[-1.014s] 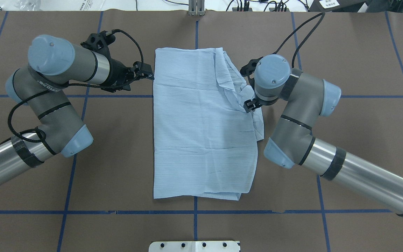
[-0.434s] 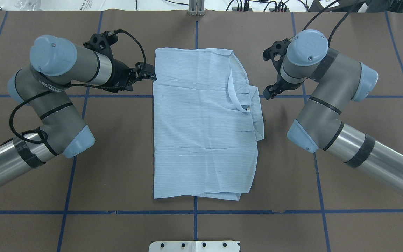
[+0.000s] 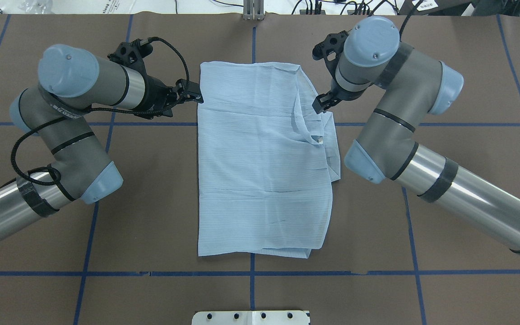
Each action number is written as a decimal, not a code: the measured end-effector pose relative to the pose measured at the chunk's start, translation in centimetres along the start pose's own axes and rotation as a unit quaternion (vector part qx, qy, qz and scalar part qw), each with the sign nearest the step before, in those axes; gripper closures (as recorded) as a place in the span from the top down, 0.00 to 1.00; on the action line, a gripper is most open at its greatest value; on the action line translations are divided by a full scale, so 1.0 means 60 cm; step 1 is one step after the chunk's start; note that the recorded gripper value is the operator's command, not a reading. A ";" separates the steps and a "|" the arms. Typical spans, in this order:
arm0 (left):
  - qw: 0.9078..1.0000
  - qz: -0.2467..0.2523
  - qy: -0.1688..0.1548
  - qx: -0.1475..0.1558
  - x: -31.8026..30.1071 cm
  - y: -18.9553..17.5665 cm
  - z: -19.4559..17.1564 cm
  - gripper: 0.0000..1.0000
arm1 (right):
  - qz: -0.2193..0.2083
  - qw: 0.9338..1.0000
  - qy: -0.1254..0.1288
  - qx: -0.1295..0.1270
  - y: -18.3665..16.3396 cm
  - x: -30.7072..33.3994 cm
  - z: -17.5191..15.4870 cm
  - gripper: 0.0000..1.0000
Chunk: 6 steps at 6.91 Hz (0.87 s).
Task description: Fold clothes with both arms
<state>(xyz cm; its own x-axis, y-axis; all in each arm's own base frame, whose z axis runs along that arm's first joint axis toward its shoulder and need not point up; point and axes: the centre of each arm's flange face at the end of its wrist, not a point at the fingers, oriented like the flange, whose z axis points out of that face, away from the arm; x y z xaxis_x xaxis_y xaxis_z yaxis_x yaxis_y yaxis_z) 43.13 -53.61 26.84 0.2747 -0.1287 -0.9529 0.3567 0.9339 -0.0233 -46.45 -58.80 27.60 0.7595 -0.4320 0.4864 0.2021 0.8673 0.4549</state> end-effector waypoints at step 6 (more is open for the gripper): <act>1.000 0.011 0.027 0.004 0.035 0.010 -0.039 1.00 | -0.012 1.000 -0.022 -0.017 -0.016 -0.122 0.093 1.00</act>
<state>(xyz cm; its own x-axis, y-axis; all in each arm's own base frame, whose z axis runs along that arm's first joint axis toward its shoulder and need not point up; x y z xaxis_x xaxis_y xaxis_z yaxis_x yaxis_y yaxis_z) 41.86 -52.54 24.14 0.2344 -0.0905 -0.9679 0.3593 0.9332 -0.0002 -55.67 -57.84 27.74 0.7262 -0.4623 0.5089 0.2413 0.8645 0.4410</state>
